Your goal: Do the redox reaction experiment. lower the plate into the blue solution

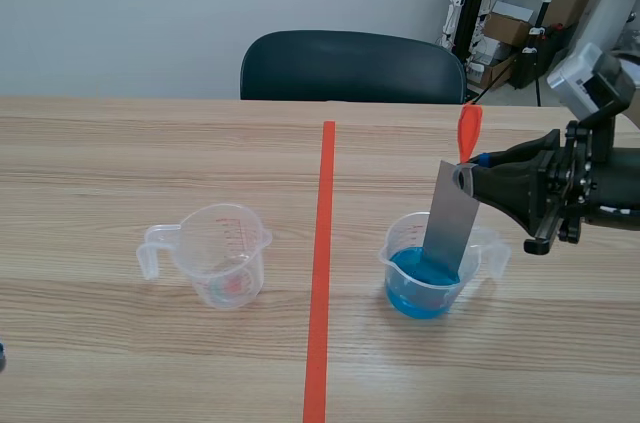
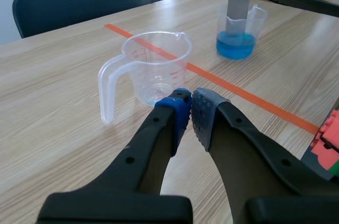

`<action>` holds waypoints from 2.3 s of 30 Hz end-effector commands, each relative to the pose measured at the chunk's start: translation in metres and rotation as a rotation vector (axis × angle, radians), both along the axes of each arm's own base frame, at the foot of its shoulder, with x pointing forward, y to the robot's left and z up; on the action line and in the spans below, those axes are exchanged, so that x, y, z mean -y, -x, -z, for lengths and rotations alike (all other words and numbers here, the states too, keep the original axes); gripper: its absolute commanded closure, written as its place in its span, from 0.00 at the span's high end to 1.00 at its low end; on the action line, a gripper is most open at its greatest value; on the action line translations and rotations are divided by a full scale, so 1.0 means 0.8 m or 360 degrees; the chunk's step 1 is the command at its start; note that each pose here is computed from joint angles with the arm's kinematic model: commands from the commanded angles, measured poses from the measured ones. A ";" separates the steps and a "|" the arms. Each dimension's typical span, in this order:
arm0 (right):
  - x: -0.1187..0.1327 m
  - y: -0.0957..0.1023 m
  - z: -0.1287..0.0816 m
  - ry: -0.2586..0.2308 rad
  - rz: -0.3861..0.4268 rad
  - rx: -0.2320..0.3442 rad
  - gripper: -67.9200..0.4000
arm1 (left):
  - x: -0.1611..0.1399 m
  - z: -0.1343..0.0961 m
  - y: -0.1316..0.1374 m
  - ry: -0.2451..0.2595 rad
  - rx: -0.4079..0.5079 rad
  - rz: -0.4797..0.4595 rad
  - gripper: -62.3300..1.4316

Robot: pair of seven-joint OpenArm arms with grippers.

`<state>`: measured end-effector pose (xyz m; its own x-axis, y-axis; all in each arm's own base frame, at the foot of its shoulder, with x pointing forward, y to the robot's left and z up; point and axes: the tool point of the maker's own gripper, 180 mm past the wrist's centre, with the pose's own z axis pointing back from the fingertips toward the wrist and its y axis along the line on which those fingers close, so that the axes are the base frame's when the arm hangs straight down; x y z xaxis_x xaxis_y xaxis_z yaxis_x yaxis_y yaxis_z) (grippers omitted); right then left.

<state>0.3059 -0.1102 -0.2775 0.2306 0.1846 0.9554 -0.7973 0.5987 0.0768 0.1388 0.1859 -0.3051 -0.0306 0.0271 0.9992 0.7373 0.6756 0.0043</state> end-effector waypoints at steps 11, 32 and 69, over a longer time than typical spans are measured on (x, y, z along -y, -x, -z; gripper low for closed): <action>-0.015 0.006 -0.001 -0.0061 -0.0052 -0.0003 0.01 | 0.055 0.004 0.062 0.0136 0.0218 -0.0031 0.11; -0.003 0.020 0.009 -0.0010 -0.0085 -0.0040 0.01 | 0.102 0.008 0.069 0.0175 0.0303 -0.0153 1.00; -0.002 0.019 0.007 -0.0012 -0.0081 -0.0033 0.01 | 0.101 0.001 0.064 0.0177 0.0345 -0.0154 1.00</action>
